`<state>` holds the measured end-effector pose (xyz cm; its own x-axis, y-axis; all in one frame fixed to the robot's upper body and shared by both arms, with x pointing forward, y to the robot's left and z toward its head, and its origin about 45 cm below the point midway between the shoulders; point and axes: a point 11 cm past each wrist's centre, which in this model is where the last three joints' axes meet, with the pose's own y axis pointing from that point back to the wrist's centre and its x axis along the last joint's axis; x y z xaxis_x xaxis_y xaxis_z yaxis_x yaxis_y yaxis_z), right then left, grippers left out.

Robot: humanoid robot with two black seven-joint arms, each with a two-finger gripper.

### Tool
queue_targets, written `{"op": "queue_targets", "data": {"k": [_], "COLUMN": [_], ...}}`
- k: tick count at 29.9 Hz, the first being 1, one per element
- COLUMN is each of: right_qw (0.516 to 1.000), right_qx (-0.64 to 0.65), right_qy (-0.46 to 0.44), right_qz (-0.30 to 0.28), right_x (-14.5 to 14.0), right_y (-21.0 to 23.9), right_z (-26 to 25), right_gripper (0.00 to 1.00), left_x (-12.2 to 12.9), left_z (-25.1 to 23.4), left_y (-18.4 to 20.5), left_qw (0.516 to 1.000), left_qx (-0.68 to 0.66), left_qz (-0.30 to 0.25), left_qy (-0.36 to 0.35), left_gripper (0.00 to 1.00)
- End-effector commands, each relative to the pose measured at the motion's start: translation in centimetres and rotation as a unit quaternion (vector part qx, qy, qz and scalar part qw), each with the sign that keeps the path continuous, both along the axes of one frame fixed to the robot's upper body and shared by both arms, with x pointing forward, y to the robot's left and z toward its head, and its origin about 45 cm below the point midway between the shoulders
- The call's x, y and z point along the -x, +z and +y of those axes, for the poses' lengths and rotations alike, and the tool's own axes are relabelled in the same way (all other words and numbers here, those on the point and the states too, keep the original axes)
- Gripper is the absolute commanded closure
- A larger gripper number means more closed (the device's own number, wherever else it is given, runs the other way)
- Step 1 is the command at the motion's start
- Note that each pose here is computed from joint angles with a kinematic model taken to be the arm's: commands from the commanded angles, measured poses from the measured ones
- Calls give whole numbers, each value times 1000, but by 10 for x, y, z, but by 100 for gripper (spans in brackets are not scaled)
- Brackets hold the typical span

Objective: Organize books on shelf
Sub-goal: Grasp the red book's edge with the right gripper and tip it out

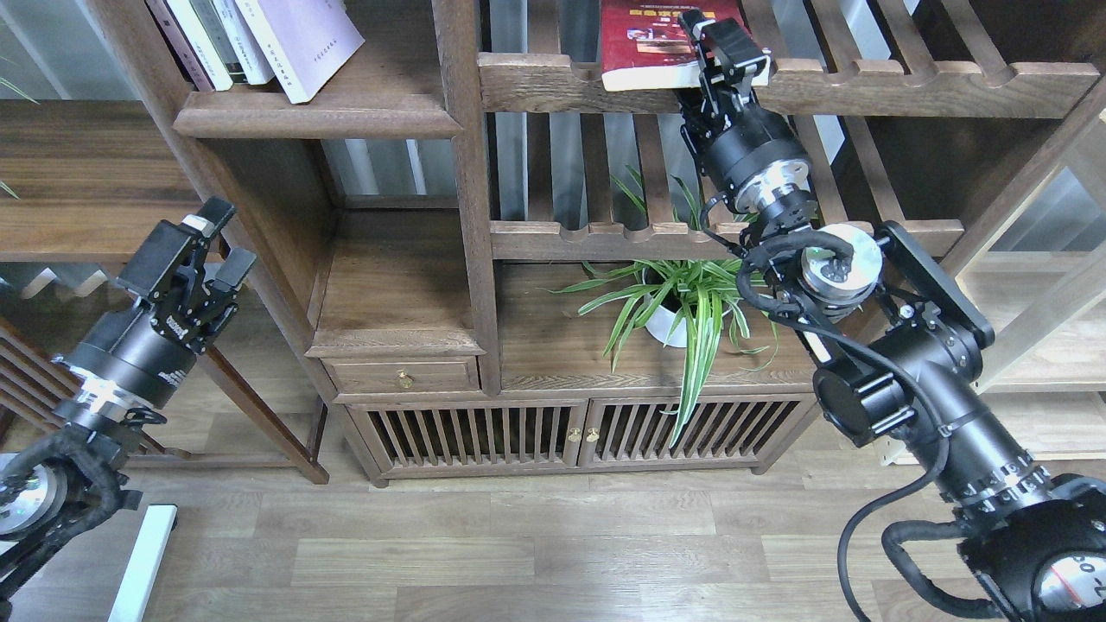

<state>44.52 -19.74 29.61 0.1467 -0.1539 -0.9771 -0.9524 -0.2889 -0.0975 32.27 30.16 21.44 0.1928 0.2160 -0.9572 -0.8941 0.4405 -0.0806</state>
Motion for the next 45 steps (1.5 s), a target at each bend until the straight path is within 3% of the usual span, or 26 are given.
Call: {"op": "queue_targets", "data": {"k": [1,12,20,36,45], "right_qw": [1000,1000,998,995,973], "right_qx": [2,-4,-30,-56,-123], "right_qy": [-2,-8,-5,3,33], "right_qz": [2,-5,-52,-84,-195], "right_x": [-1,-1,2,20,52], "right_y": [0,-1,1,-4,4], "right_z": [-1,-2,-6,-12,-11], "right_gripper": [33,62,95,96,96], "left_x": [0,-1,-2,-4,-12], "left_z": [-2,-1,-2,-1,-14], "left_y": [0,-2,-1,5,16], "left_qw": [1000,1000,1000,1000,999], "left_qx": [2,1,2,-8,-2], "left_qz": [0,1,0,-12,-33], "left_qy": [-1,0,-1,-2,-15], "left_gripper": [2,2,2,2,2]}}
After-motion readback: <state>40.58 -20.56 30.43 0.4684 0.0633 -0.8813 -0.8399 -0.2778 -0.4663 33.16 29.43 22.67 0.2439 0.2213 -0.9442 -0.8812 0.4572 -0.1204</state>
